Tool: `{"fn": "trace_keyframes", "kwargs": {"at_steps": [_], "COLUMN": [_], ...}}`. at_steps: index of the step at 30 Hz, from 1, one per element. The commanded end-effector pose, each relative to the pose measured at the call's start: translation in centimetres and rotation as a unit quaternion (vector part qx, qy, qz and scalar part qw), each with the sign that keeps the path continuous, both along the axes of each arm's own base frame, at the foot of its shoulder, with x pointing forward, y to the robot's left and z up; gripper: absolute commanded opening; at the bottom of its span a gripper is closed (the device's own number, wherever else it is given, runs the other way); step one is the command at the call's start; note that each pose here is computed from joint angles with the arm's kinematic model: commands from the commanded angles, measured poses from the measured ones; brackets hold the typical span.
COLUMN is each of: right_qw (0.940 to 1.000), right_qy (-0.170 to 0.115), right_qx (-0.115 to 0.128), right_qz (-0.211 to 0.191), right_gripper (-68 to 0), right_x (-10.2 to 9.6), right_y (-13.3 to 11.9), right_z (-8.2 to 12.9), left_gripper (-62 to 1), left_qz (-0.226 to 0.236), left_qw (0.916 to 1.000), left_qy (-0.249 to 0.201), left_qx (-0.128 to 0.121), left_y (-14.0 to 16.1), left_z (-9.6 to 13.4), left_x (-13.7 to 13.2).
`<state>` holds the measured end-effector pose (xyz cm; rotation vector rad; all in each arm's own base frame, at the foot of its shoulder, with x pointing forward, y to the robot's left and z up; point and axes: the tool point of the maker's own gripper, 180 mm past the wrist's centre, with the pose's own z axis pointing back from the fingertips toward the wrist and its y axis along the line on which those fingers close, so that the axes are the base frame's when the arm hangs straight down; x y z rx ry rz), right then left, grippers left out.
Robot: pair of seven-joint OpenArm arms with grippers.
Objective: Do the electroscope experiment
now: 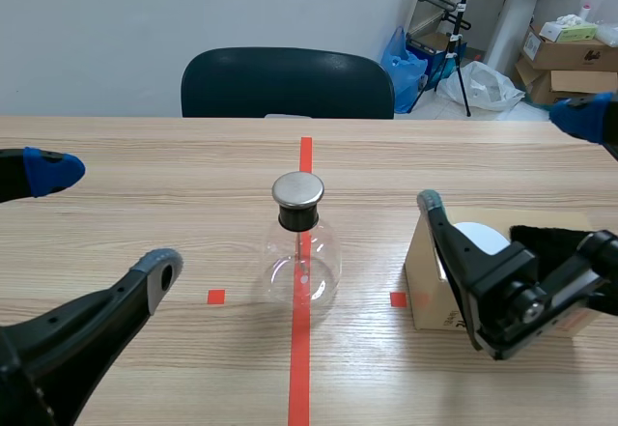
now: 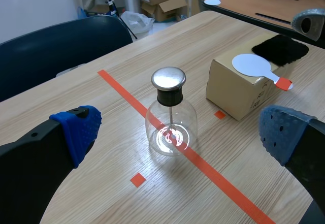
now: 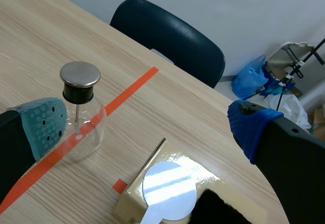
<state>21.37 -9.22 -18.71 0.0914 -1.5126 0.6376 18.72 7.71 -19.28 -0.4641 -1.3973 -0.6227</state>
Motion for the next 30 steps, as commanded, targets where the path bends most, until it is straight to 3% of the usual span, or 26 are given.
{"fn": "trace_keyframes", "kwargs": {"at_steps": [1, 30], "right_qw": [1.0, 1.0], "right_qy": [-0.005, -0.004], "right_qx": [0.003, 0.002], "right_qz": [-0.001, -0.002], "right_gripper": [0.4, 0.4], "right_x": [0.1, 0.11], "right_y": [-0.09, -0.12], "right_z": [0.27, 0.22], "left_gripper": [1.4, 1.4], "left_qz": [0.004, 0.002], "left_qw": [0.9999, 0.9998], "left_qy": [-0.005, -0.016], "left_qx": [-0.009, -0.015], "left_y": [0.04, -0.02], "left_z": [0.31, 0.77], "left_x": [0.06, 0.11]}}
